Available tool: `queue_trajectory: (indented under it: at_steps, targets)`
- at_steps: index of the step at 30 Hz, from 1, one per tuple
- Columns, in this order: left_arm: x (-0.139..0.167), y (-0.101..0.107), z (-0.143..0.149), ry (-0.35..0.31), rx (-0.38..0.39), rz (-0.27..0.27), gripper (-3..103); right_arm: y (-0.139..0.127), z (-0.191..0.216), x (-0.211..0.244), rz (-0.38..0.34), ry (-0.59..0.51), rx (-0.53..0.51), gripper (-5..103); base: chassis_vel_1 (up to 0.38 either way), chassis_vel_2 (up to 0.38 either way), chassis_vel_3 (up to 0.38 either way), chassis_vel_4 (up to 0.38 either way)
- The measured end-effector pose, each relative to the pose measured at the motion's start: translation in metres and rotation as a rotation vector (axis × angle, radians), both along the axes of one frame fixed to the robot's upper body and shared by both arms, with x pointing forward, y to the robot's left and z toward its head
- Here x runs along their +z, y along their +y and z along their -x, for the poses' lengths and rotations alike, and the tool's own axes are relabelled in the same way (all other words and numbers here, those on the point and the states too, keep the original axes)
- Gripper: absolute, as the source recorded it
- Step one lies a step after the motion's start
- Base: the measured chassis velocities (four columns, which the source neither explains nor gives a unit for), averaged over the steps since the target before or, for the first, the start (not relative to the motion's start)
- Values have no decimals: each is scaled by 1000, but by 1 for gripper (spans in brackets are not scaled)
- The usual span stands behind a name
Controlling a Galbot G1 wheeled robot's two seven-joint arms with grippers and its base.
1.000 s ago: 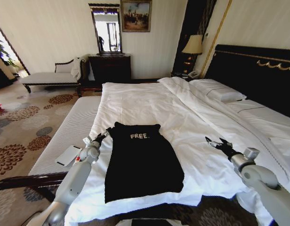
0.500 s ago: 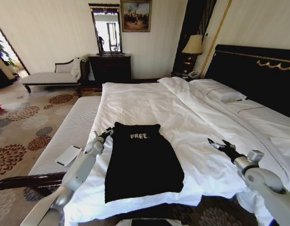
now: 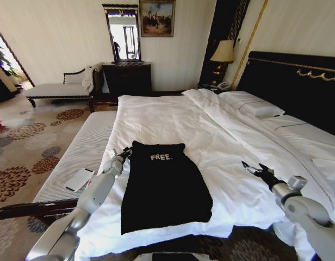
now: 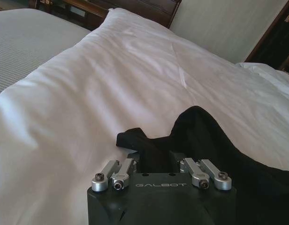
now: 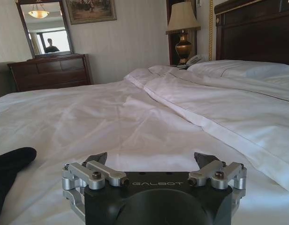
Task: Fold the clothes on the bed.
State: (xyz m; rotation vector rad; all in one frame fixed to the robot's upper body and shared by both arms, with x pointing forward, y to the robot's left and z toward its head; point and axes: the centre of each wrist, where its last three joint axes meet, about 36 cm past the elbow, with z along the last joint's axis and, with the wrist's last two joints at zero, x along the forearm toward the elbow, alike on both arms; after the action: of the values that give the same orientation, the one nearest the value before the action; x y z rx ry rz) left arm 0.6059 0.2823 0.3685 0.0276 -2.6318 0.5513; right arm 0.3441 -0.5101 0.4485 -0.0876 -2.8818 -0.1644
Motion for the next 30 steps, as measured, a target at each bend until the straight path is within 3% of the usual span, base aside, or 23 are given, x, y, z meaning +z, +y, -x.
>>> queue_trajectory:
  at_steps: [2,5,10,20,29,30]
  targets:
    - [0,-1,1,3,5,-2,27,-1,1,-1,-1,2,-4,100,0,0,0,0]
    - [-2,0,4,7,8,-4,22,-2,1,-3,0,4,-7,100,0,0,0,0]
    - [-5,14,16,9,27,-16,2,-3,3,-5,1,6,-11,100,0,0,0,0]
    - [1,38,42,-27,51,-45,1,-1,5,-13,-10,12,-9,100,0,0,0,0]
    - [9,35,41,-58,31,-88,1,1,6,-17,-12,15,-6,100,0,0,0,0]
    - [11,32,40,-66,23,-112,1,-1,8,-20,-10,20,-9,100,0,0,0,0]
